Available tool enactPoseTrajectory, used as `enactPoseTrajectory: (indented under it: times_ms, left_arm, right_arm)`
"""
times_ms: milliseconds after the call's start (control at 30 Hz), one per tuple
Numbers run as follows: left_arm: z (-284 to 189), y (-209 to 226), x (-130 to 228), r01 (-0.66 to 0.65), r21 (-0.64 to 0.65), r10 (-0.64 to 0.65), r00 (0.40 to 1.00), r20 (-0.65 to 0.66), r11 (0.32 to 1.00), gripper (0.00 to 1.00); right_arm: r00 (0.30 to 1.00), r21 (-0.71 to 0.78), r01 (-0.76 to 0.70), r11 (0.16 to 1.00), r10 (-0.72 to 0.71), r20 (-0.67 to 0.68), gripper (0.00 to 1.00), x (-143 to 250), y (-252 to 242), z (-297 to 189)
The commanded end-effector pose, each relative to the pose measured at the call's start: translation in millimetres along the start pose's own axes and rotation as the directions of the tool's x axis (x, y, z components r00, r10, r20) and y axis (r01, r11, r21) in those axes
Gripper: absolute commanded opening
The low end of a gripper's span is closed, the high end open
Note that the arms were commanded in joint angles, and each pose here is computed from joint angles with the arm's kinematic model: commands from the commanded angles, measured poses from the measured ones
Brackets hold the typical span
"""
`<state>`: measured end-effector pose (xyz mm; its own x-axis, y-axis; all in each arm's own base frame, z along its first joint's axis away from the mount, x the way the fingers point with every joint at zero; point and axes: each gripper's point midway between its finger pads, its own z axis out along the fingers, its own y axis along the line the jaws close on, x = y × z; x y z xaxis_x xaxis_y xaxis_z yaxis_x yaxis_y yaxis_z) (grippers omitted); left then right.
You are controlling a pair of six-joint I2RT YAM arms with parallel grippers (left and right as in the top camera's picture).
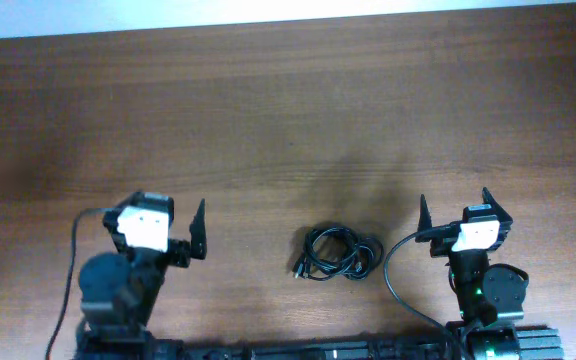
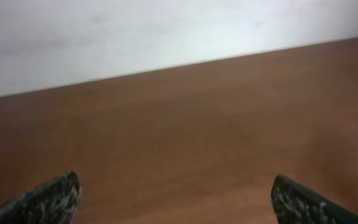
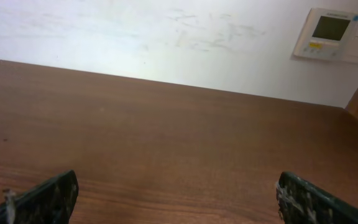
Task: Untangle cables
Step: 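Move the left gripper forward and down onto the black cable bundle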
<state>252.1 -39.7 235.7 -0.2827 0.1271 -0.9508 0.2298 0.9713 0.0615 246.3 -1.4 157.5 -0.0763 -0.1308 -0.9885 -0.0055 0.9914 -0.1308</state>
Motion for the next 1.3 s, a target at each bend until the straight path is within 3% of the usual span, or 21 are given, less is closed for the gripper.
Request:
enactPoseTrajectory:
  times_ms: [0, 133, 333, 767, 1133, 1267]
  left_arm:
    - [9, -17, -20, 0.007, 0.133, 0.002, 0.998, -0.066, 0.991, 0.99]
    - [24, -26, -20, 0.068, 0.208, -0.018, 0.973, -0.232, 0.976, 0.99]
    - [47, -57, -10, 0.062, 0.343, 0.107, 0.886, -0.452, 0.937, 0.99]
    - [83, -143, 59, 0.072, 0.579, 0.380, 0.687, -0.619, 0.812, 0.99]
    - [93, -166, 69, 0.082, 0.621, 0.411, 0.682, -0.605, 0.779, 0.99]
    - [93, -166, 69, 0.111, 0.594, 0.375, 0.680, -0.630, 0.797, 0.99]
  right_arm:
    - [1.000, 0.021, -0.002, 1.000, 0.002, -0.009, 1.00, 3, -4, 0]
    - [1.000, 0.021, -0.001, 1.000, 0.001, -0.009, 1.00, 3, -4, 0]
    - [1.000, 0.021, -0.002, 1.000, 0.002, -0.009, 1.00, 3, -4, 0]
    - [1.000, 0.021, -0.001, 1.000, 0.001, -0.009, 1.00, 3, -4, 0]
    - [1.000, 0.021, -0.001, 1.000, 0.001, -0.009, 1.00, 3, -4, 0]
    - [1.000, 0.021, -0.002, 1.000, 0.002, -0.009, 1.00, 3, -4, 0]
